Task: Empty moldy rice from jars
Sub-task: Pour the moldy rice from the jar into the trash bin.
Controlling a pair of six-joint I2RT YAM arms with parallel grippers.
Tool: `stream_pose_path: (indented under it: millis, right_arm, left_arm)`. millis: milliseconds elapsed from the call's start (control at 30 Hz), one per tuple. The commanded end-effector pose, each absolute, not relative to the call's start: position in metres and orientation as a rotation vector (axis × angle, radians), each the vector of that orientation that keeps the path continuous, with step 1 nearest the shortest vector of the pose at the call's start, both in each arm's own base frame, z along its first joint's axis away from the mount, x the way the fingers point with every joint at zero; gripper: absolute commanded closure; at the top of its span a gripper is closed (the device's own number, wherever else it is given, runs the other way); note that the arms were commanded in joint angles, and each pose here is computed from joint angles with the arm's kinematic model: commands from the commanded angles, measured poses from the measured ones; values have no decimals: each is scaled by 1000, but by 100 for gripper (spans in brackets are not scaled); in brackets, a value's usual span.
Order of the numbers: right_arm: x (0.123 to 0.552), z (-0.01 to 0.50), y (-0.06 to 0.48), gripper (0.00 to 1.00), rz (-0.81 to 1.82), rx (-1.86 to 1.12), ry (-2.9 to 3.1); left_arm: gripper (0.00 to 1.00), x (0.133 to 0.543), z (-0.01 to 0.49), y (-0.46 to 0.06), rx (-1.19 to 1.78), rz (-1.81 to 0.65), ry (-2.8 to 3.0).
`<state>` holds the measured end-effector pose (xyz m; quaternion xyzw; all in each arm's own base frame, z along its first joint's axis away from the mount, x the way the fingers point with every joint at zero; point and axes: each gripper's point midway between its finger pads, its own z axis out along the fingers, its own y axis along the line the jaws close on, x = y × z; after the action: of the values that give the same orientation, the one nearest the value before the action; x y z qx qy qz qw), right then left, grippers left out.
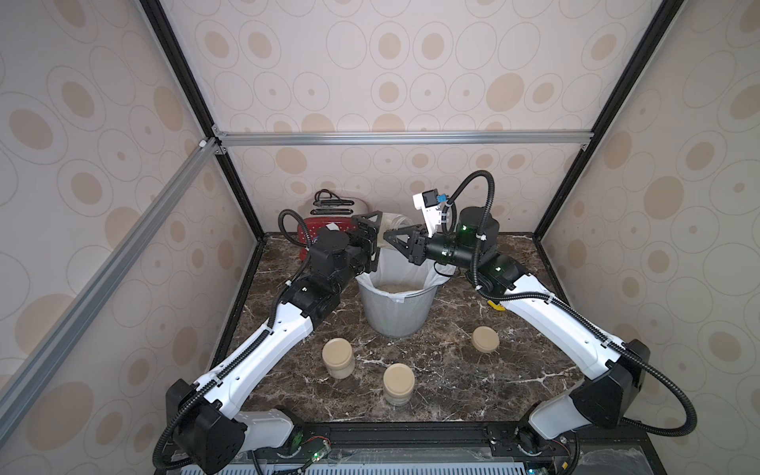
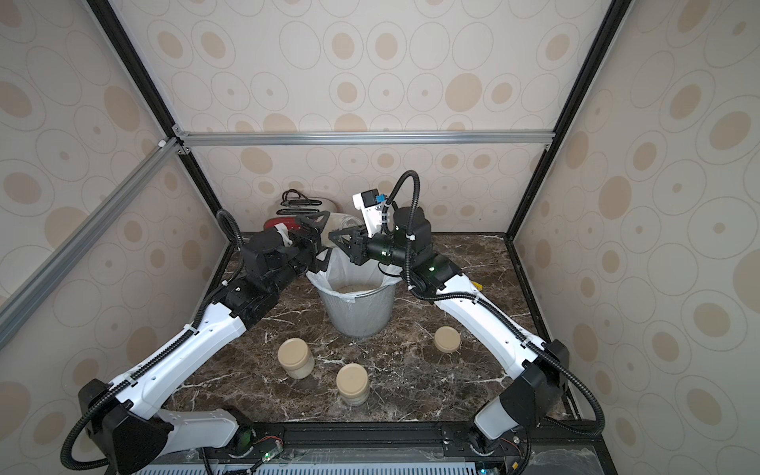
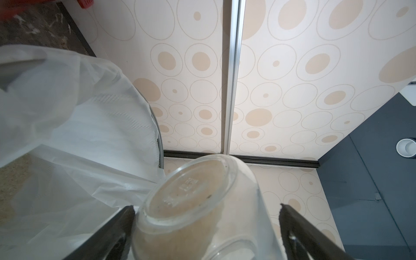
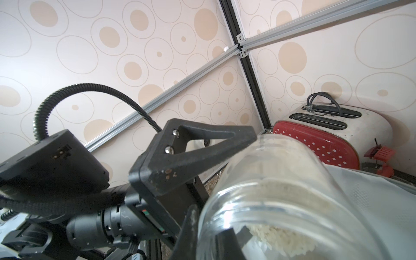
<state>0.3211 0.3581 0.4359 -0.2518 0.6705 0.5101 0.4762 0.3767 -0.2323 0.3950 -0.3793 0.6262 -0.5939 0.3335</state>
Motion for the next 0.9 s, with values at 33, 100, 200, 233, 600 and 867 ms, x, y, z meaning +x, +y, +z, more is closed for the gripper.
stream_pose_path:
  millis: [33,100,200,233,600,867]
  right_arm:
    - [293,480,361,100,1336,-666,1459]
    - [291,478,362,100,1349,-670,1464]
    - [287,473,362,100,1372,-668,1468]
    - [287,472,362,100,1378,-667,1467]
    - [275,464,359,100,1434,-671,1468]
    - [273,459,361,100,1456,-684,1474]
  left_arm:
    - [1,373,428,-256,-925,-1741,1577]
    - [1,374,431,-259,-917,-1750,1576]
    - [1,374,431,-259,-922,-1753,1568]
    - [1,374,432,-259,-923,-1758,1565]
    - [1,376,437,-271,-897,-1825,1541]
    - [1,378,446,-278,-873,-1880,1511]
